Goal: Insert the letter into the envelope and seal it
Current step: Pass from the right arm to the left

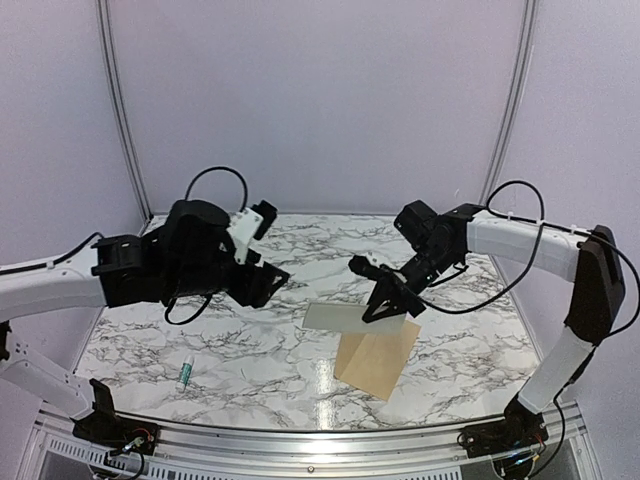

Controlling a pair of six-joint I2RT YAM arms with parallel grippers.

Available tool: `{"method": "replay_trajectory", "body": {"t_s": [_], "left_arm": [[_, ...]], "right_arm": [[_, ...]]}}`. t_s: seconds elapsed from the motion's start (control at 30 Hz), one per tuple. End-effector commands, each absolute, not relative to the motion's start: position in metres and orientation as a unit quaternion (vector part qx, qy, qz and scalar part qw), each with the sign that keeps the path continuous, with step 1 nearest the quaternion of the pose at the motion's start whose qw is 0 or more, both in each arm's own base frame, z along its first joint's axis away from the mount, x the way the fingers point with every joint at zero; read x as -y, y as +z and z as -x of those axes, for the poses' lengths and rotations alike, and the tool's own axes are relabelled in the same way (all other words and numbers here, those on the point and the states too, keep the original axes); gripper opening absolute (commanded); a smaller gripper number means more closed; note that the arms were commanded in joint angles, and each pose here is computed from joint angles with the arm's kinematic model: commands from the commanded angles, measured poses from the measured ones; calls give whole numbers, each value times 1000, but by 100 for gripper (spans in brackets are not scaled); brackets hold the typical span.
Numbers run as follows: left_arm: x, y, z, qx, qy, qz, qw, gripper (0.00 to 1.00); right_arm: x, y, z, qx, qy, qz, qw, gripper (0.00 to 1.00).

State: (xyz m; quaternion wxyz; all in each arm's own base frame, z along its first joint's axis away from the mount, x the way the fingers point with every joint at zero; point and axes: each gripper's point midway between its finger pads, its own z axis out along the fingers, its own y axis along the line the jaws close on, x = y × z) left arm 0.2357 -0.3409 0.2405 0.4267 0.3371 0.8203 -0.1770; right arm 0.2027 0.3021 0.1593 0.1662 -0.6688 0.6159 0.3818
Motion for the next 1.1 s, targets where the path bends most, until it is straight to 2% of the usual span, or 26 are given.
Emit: {"method": "replay_trajectory", "body": {"t_s": [0.0, 0.03, 0.07, 0.27, 0.43, 0.57, 0.7, 0.87, 1.07], "left_arm": [[298, 329, -258, -743, -229, -161, 608, 84], [291, 335, -256, -725, -260, -126, 625, 96], [287, 340, -255, -709, -287, -98, 637, 99], [326, 343, -240, -653, -393, -92, 641, 99], [366, 351, -227, -616, -453, -122, 633, 99], [390, 359, -213, -582, -495, -170, 622, 89], [406, 363, -205, -560, -521, -194, 614, 73], [398, 371, -212, -540, -546, -163, 620, 52], [384, 372, -219, -521, -579, -133, 613, 34]], "right_arm": [[-302, 233, -219, -608, 462, 594, 253, 1], [-301, 245, -222, -605, 473, 581, 270, 1], [-300, 257, -225, -601, 482, 569, 287, 1], [-296, 317, -236, -583, 525, 513, 349, 3], [-298, 336, -230, -567, 576, 489, 328, 4], [-297, 335, -227, -565, 592, 481, 316, 4], [-296, 336, -225, -564, 598, 476, 311, 5], [-295, 334, -221, -562, 603, 476, 307, 6], [-294, 333, -218, -561, 604, 476, 307, 7]]}}
